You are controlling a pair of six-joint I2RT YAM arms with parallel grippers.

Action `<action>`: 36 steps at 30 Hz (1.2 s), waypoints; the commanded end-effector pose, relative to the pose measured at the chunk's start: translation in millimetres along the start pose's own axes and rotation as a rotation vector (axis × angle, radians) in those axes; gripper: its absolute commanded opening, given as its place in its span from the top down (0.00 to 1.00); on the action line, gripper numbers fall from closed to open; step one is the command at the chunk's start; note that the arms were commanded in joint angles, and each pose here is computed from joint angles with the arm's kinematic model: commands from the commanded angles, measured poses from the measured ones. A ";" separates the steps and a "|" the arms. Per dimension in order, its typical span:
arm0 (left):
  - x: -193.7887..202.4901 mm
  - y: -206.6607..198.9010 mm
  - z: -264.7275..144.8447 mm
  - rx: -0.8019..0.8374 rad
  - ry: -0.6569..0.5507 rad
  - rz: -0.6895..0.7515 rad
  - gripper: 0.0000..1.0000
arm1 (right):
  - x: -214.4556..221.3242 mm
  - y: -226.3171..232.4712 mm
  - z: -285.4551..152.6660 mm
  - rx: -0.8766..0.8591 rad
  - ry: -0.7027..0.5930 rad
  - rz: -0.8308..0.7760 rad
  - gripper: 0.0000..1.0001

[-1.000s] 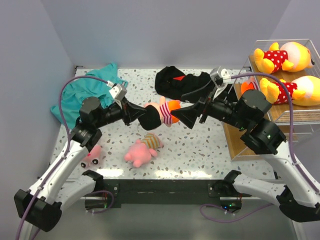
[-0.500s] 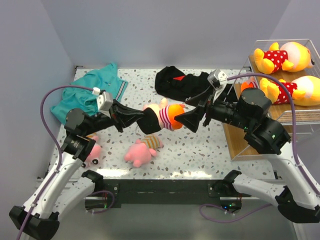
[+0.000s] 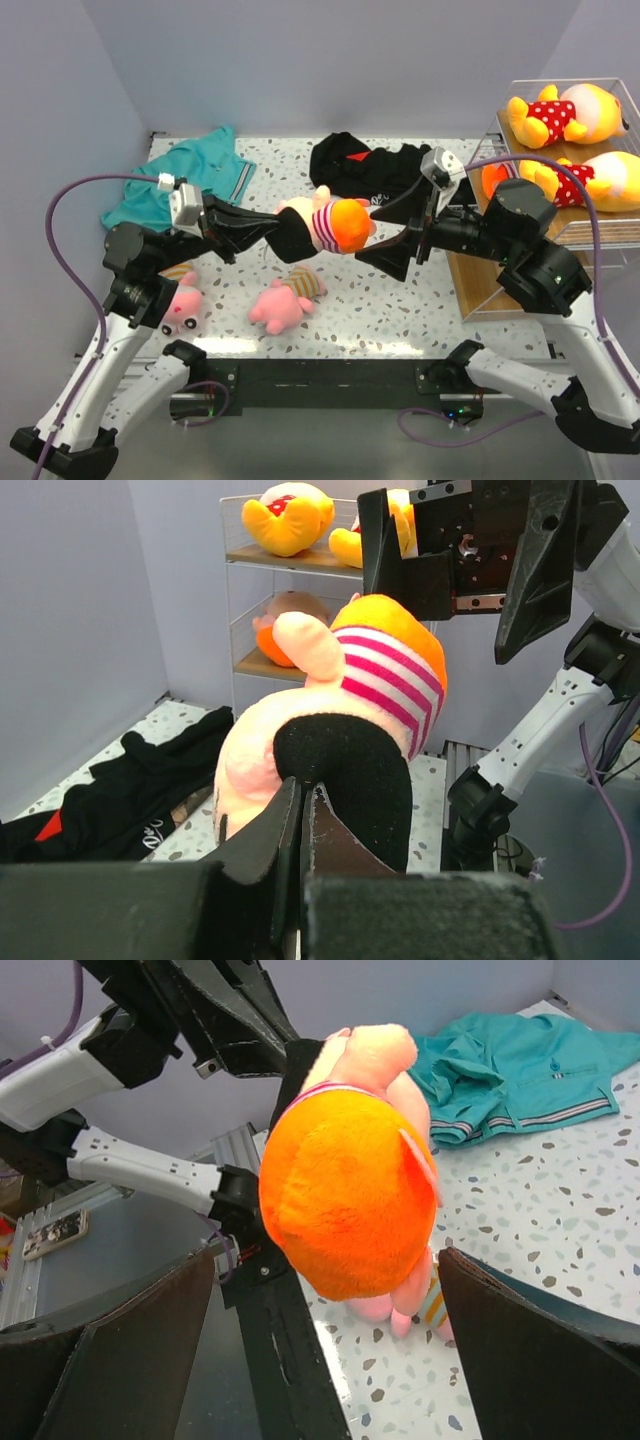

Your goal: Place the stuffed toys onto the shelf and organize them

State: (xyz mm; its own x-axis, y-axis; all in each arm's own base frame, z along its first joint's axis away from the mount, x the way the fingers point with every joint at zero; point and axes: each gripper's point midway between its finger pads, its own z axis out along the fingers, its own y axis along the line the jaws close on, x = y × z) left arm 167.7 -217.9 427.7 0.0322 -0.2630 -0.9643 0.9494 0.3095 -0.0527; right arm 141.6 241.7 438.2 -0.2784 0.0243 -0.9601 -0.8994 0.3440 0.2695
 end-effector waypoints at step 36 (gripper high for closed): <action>-13.4 4.6 11.0 0.020 -0.087 -0.043 0.98 | -32.3 34.7 0.8 -0.200 -0.161 -0.034 0.90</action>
State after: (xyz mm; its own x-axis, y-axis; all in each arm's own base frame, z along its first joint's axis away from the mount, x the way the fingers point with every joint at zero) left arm 160.0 -223.0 442.6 0.0150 -0.3210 -0.9469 0.9697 0.2355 -0.0645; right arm 121.9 256.7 462.4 -0.2552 0.1283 -0.9583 -0.9479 0.1623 0.2741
